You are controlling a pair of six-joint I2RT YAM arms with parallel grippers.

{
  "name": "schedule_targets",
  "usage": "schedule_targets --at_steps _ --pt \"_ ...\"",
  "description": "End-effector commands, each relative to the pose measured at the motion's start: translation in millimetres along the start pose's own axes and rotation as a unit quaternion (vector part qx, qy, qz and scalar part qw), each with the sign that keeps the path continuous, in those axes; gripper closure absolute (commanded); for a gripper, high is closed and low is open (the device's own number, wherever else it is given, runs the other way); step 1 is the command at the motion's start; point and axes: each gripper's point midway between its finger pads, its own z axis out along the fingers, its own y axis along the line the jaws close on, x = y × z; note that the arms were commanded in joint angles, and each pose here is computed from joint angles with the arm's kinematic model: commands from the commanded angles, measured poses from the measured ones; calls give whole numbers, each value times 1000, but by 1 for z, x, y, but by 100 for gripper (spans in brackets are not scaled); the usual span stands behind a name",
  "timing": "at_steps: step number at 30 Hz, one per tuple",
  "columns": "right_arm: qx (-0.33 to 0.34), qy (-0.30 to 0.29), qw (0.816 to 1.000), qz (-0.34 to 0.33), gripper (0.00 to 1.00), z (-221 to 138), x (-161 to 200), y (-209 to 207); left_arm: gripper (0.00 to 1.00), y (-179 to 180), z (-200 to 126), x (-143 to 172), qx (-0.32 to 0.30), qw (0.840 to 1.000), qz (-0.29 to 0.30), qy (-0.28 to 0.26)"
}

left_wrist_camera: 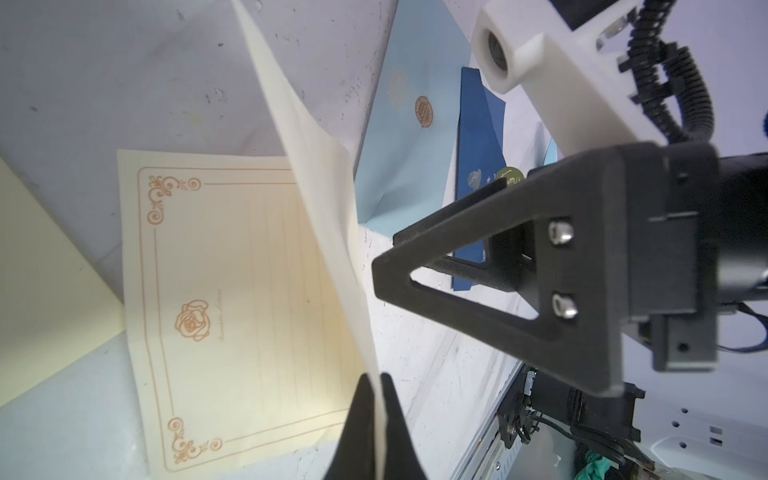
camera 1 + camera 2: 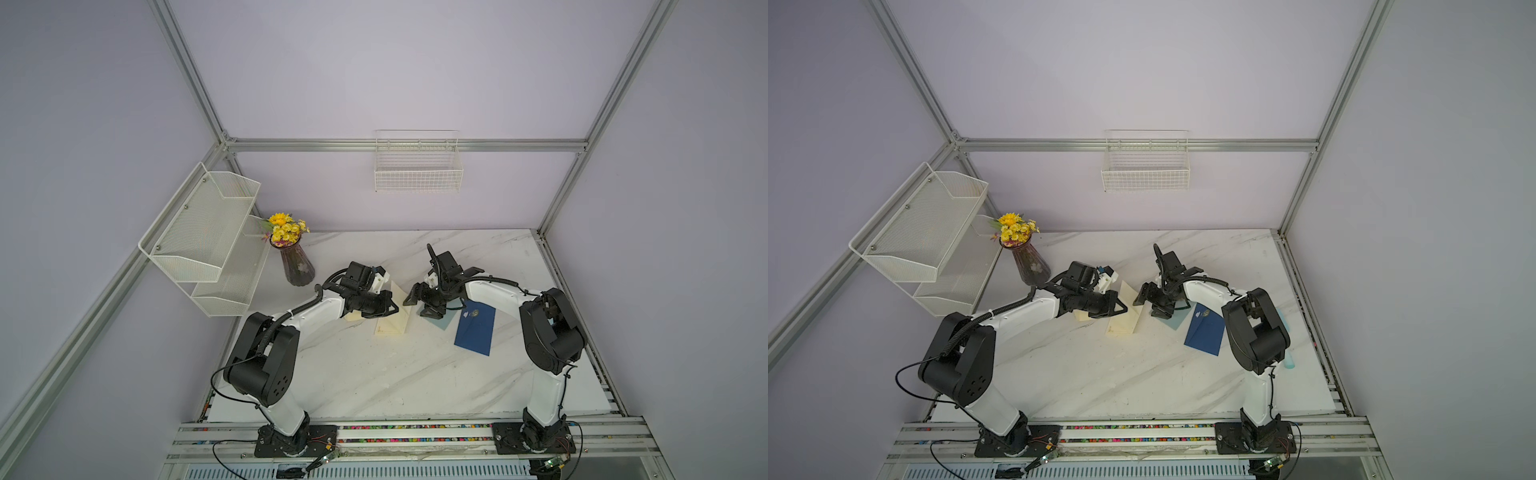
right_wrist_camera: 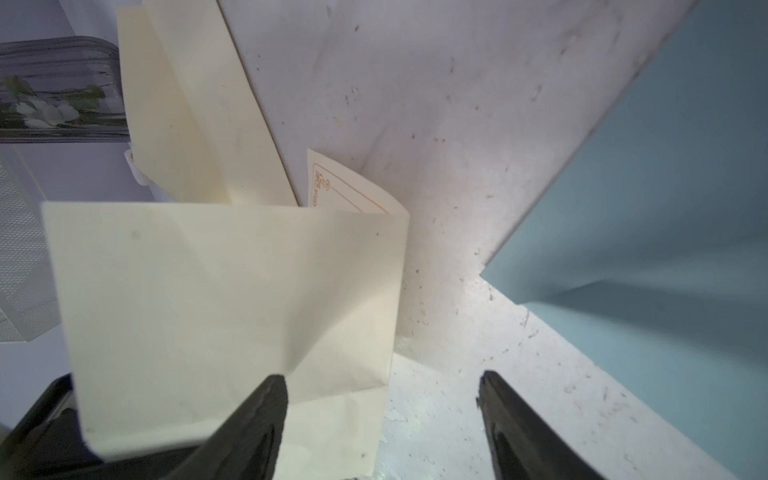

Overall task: Fold the letter paper in half and place it into the envelope
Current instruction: Fold the letter paper.

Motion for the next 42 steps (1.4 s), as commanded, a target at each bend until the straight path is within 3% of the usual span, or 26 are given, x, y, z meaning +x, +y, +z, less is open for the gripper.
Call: schedule_targets --at_steps 1,9,18,35,39,40,41,42 --pt "-36 -9 999 5 22 -3 -3 13 100 -18 0 -9 48 999 11 -19" --pt "-94 -11 995 13 9 3 -7 30 100 -35 -9 -12 95 994 19 -45" --pt "-168 -18 986 3 13 -11 -5 56 100 -43 -21 -16 126 989 19 -81" --pt "-189 -23 982 8 64 -15 -2 56 98 -24 -13 1 112 991 5 -70" --pt "-186 -24 982 9 83 -13 -4 55 93 -20 -14 6 107 992 5 -66" --pt "-185 -25 982 8 90 -13 -5 56 88 -18 -13 8 103 993 5 -65" --pt "-183 -26 983 8 97 -13 -6 55 78 -17 -14 8 98 993 7 -64" --pt "-182 -29 983 7 100 -14 -7 56 55 -14 -15 8 87 994 8 -63"
